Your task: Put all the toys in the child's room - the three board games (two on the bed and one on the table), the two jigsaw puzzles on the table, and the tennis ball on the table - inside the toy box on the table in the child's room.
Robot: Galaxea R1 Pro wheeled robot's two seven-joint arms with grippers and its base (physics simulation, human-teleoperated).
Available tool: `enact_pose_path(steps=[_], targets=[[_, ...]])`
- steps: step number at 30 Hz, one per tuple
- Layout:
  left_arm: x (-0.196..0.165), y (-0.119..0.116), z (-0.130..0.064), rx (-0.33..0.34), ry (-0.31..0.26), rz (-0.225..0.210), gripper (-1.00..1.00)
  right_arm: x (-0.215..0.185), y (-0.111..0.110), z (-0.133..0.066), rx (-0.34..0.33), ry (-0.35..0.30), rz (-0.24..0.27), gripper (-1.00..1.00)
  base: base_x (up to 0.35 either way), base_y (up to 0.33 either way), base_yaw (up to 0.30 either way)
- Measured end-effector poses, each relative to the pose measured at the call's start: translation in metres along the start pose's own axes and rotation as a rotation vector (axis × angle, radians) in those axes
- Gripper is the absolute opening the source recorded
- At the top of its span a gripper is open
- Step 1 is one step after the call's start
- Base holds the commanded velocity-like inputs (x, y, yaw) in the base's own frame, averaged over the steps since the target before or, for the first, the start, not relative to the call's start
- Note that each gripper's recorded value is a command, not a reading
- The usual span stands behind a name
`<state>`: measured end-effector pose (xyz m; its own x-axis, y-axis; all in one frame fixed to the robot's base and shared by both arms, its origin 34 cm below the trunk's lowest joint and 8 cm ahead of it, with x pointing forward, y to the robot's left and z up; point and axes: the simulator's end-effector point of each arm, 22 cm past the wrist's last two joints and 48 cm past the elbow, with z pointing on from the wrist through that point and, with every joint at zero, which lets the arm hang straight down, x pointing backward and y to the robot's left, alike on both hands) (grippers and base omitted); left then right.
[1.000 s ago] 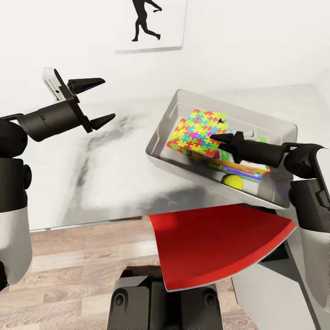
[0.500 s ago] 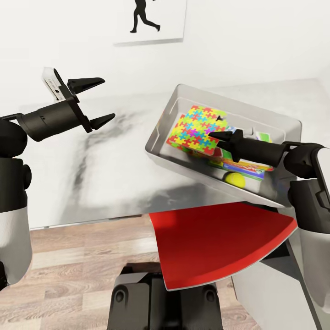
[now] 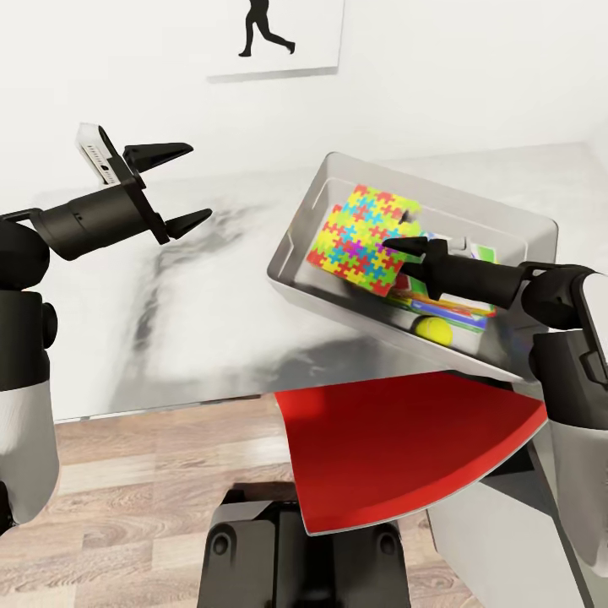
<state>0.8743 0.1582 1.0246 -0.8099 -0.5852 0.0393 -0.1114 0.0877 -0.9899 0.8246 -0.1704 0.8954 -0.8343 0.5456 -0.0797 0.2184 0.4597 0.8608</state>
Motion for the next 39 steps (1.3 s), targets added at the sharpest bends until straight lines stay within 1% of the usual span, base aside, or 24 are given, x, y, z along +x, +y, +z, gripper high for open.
enact_pose_path(steps=[16,19,23,28,32,39], targets=[[0.000,0.000,0.000,0.000,0.000,0.000,1.00,-0.003,-0.001,0.000,-0.001,-0.002,0.008,1.00,0.000,0.000,0.000],[0.000,0.001,0.000,-0.001,0.000,0.000,1.00,-0.006,-0.003,-0.001,0.017,-0.008,-0.015,1.00,0.000,0.000,0.000],[-0.001,0.001,0.000,-0.001,0.000,0.000,1.00,-0.008,-0.003,-0.003,0.022,-0.013,-0.020,1.00,0.000,0.000,0.000],[-0.001,0.001,0.000,-0.001,-0.001,0.000,1.00,-0.017,-0.009,-0.007,0.077,-0.028,-0.038,1.00,0.000,0.000,0.000],[-0.001,0.000,0.000,0.001,-0.001,0.001,1.00,-0.021,-0.011,-0.009,0.096,-0.034,-0.040,1.00,0.000,0.000,0.000],[-0.001,-0.001,0.000,0.002,-0.002,0.002,1.00,-0.024,-0.014,-0.012,0.109,-0.039,-0.040,1.00,0.000,0.000,0.000]])
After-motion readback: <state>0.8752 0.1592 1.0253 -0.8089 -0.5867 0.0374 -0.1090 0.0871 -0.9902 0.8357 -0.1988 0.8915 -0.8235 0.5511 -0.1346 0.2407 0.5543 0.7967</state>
